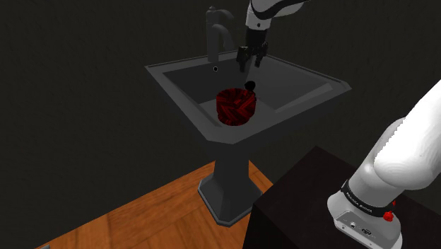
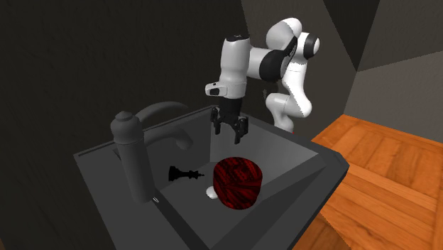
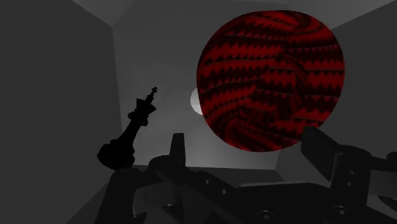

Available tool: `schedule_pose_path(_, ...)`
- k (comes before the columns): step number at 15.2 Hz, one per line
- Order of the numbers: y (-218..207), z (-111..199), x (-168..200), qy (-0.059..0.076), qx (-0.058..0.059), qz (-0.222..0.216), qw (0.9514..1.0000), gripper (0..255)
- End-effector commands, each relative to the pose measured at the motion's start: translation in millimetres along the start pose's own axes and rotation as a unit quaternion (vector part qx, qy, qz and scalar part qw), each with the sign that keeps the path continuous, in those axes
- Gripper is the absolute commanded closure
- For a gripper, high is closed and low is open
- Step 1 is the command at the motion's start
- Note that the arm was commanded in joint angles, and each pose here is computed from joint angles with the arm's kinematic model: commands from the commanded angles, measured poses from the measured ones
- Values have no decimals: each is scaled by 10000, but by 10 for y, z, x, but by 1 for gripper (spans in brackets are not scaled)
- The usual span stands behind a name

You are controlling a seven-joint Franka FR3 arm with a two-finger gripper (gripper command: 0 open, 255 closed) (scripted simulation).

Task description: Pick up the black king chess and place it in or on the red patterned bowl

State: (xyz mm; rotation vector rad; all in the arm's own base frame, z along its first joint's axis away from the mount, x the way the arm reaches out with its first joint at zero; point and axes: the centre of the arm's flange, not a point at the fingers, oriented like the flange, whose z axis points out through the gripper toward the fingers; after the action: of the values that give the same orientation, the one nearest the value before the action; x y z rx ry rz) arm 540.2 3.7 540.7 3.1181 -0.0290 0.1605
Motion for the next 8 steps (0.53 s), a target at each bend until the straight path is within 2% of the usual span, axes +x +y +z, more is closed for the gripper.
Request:
schedule_pose_path(1,191,193,-26,41,18,-69,10000,0)
schedule_pose_path(8,847,863,-83,154,77,-289,9994,0)
